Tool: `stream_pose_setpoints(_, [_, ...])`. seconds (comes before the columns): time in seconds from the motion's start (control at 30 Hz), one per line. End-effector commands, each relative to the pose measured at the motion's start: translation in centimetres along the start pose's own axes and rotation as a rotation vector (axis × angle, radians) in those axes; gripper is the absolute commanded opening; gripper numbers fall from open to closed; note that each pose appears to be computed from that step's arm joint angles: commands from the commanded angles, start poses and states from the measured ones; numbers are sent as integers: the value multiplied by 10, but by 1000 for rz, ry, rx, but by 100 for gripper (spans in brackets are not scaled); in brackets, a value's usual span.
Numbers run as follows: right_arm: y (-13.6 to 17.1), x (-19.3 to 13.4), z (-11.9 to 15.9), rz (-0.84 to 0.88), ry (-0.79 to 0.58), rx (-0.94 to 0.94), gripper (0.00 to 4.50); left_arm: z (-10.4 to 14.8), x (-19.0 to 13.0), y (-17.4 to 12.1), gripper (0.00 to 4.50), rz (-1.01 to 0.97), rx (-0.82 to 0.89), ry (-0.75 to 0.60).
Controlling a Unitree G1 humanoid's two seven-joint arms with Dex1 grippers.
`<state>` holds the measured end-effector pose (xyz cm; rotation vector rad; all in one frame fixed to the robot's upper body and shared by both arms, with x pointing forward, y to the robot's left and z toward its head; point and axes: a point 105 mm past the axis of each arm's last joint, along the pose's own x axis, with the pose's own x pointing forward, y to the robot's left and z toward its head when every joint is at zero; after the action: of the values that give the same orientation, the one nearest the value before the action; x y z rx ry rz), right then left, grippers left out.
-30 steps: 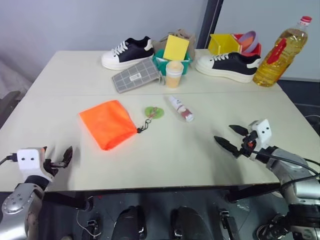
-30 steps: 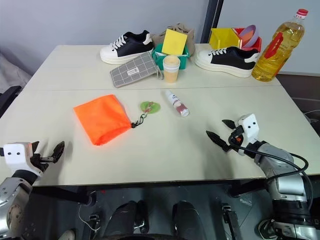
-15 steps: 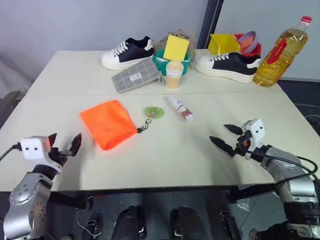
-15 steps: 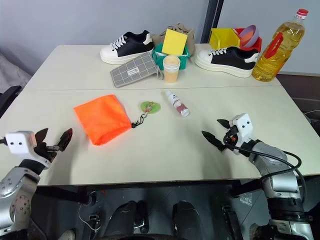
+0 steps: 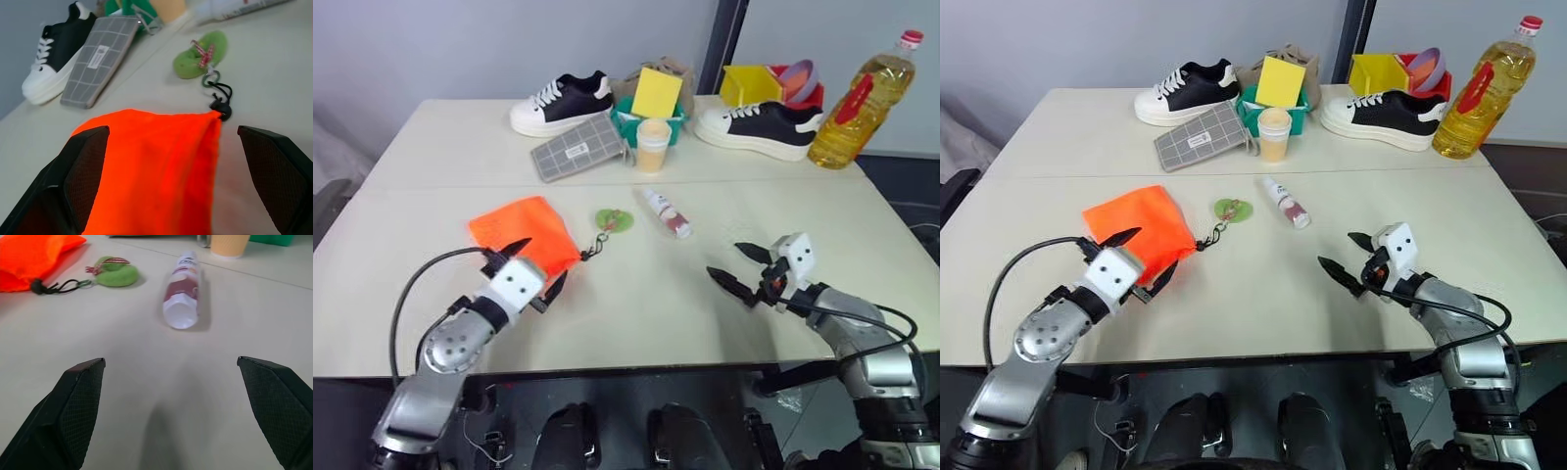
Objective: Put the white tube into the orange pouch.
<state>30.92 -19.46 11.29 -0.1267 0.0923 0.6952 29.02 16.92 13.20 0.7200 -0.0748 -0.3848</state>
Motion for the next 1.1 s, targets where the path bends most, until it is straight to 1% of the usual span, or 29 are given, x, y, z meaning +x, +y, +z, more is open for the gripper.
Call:
stream_pose_setpoints(0.03, [5, 0, 16, 15, -56, -27, 449, 1, 2, 9, 450, 50, 70, 11])
stream_pose_setpoints(0.2, [5, 1, 18, 12, -63, -30, 449, -13, 4, 6, 450, 27, 160, 71])
stream_pose_setpoints(0.43, [6, 0, 17, 7, -64, -30, 449, -21, 2, 14, 450, 64, 162, 101])
stream_pose_setpoints(0.53, [6, 0, 16, 7, -66, -30, 450, -27, 0, 18, 369, 78, 164, 120])
stream_pose_setpoints(0.6, [7, 1, 16, 7, -68, -30, 450, -30, -1, 20, 274, 89, 155, 127])
stream_pose_setpoints(0.67, [7, 1, 16, 6, -69, -31, 450, -31, -1, 21, 160, 98, 144, 128])
stream_pose_setpoints(0.77, [7, 2, 16, 3, -70, -32, 450, -31, -1, 20, 7, 97, 142, 125])
stream_pose_setpoints(0.9, [5, 7, 18, -20, -82, -33, 450, -30, 0, 15, 7, 89, 63, 112])
stream_pose_setpoints(1.0, [0, 24, 19, -64, -83, -49, 450, -26, 1, 13, 7, 89, -22, 92])
stream_pose_setpoints(1.1, [-5, 44, 16, -117, -56, -76, 450, -23, 1, 15, 7, 102, -90, 72])
